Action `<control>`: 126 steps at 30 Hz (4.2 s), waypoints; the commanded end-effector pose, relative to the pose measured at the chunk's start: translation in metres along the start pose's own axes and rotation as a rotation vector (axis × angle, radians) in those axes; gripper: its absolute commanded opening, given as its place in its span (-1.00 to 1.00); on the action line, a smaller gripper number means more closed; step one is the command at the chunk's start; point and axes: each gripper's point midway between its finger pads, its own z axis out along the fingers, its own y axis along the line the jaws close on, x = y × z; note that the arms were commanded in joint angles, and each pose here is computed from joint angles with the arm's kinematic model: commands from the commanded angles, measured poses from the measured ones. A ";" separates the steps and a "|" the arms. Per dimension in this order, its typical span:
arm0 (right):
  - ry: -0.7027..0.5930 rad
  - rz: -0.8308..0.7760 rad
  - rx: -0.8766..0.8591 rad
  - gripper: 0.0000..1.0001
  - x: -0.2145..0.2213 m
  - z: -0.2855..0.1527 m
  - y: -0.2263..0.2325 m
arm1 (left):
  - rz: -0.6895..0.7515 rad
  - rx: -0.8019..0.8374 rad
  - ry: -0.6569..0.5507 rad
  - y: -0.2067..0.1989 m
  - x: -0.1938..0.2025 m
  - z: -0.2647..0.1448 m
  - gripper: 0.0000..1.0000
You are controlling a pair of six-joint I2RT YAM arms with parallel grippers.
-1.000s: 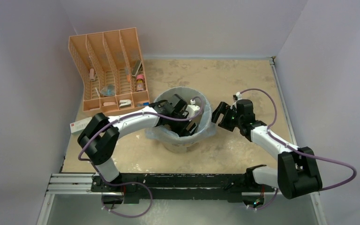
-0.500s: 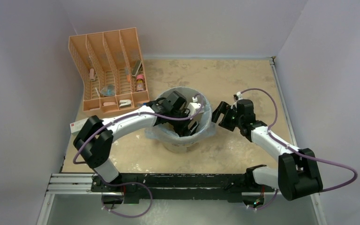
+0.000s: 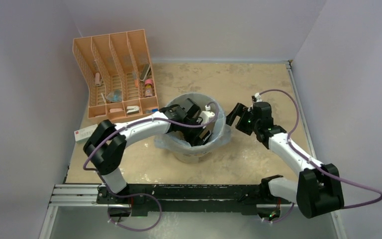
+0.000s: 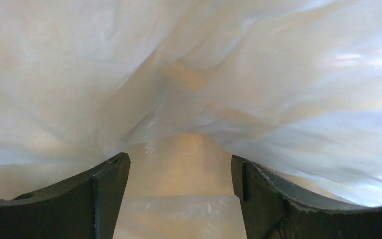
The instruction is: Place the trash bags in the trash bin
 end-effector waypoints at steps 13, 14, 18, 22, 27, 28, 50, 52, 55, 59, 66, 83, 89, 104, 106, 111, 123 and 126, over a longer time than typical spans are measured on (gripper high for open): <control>-0.358 -0.071 -0.014 0.79 -0.080 -0.068 0.039 | 0.215 -0.120 -0.573 -0.058 -0.107 -0.133 0.59; -0.374 -0.077 -0.029 0.79 -0.082 -0.072 0.043 | 0.225 -0.132 -0.611 -0.061 -0.112 -0.143 0.60; -0.412 -0.122 -0.129 0.79 -0.085 -0.086 0.063 | 0.212 -0.224 -0.735 -0.062 -0.124 -0.180 0.63; -0.421 -0.167 -0.220 0.79 -0.080 -0.093 0.076 | 0.155 -0.352 -0.834 -0.052 -0.118 -0.214 0.71; -0.432 -0.205 -0.306 0.79 -0.077 -0.100 0.090 | 0.097 -0.512 -0.964 -0.040 -0.097 -0.262 0.84; -0.437 -0.215 -0.320 0.79 -0.078 -0.103 0.094 | 0.082 -0.558 -0.982 -0.036 -0.092 -0.273 0.86; -0.403 -0.265 -0.538 0.76 -0.066 -0.128 0.135 | -0.236 -0.552 -0.748 0.013 -0.025 -0.259 1.00; -0.402 -0.300 -0.569 0.67 -0.070 -0.141 0.148 | -0.271 -0.555 -0.733 0.017 -0.022 -0.254 1.00; -0.346 -0.451 -0.662 0.60 -0.066 -0.161 0.175 | -0.312 -0.545 -0.733 0.019 -0.015 -0.247 1.00; -0.221 -0.582 -0.636 0.47 -0.052 -0.151 0.206 | -0.336 -0.514 -0.760 0.017 -0.009 -0.241 1.00; -0.099 -0.736 -0.379 0.26 0.006 -0.098 0.244 | -0.325 -0.504 -0.780 0.015 -0.009 -0.242 0.96; 0.350 -1.021 -0.206 0.20 0.119 -0.039 0.189 | -0.299 -0.465 -0.642 0.022 -0.002 -0.211 0.41; 0.443 -1.061 -0.171 0.21 0.141 -0.020 0.163 | -0.330 -0.461 -0.689 0.019 -0.010 -0.219 0.29; 0.498 -0.923 0.037 0.24 0.164 0.020 0.120 | -0.423 -0.462 -0.696 0.024 -0.016 -0.217 -0.31; 0.462 -0.895 0.047 0.24 0.160 0.023 0.125 | -0.435 -0.473 -0.696 0.025 -0.017 -0.218 -0.50; 0.401 -0.875 0.039 0.25 0.150 0.025 0.138 | -0.455 -0.500 -0.722 0.028 -0.022 -0.226 -0.99; 0.254 -0.894 -0.192 0.29 0.110 -0.013 0.220 | -0.500 -0.634 -0.817 0.035 -0.042 -0.256 -1.00; 0.272 -0.900 -0.235 0.28 0.112 -0.024 0.226 | -0.512 -0.691 -0.818 0.036 -0.046 -0.262 -1.00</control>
